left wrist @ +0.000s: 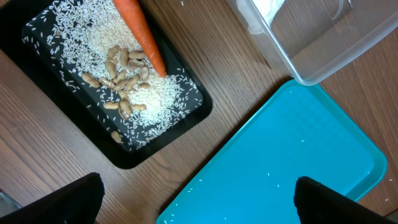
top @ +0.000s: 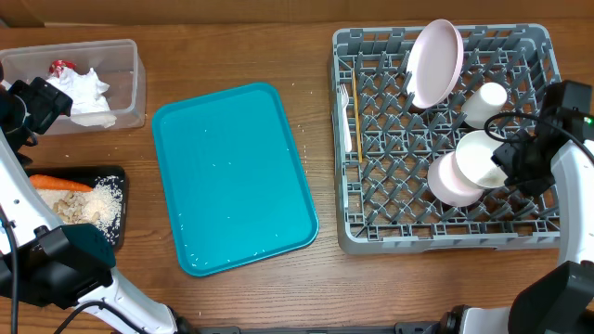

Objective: Sort waste into correct bins and load items into the dishwasher rack

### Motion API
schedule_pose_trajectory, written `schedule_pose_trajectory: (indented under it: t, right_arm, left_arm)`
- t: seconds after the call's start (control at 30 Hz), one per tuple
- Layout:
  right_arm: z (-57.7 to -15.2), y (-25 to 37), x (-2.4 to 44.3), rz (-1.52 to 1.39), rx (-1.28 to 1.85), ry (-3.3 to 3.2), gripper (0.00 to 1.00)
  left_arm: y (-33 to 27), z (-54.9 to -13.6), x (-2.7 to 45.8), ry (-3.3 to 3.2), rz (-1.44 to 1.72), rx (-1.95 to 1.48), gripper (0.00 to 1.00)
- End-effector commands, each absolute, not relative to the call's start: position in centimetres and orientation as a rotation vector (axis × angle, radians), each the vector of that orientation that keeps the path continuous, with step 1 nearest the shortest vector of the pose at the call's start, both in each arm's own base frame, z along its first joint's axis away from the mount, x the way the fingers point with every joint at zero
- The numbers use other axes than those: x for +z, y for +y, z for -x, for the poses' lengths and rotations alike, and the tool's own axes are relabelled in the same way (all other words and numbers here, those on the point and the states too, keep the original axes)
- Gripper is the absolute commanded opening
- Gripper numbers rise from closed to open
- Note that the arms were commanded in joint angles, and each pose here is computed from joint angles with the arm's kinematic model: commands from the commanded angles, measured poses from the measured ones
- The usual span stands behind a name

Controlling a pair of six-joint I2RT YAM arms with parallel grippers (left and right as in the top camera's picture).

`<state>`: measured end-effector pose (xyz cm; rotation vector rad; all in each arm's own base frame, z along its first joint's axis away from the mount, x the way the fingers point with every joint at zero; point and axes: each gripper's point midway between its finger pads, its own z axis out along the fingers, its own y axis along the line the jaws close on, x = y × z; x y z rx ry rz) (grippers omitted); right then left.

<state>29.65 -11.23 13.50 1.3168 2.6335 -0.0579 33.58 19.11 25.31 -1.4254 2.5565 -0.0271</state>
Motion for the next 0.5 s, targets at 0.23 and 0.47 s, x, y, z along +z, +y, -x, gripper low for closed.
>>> schedule_pose_trajectory:
  t: [0.23,0.47]
  right_arm:
    - [-30.1,-12.1,13.8,-1.318,-0.1,2.606,0.1]
    - [-30.5,-17.2,21.0,-1.31,-0.427,2.401,0.04]
  left_arm:
    - [19.2,-33.5,24.9,2.562,1.448,-0.023,1.0]
    - [19.2,-33.5,24.9,2.562,1.448,-0.023,1.0]
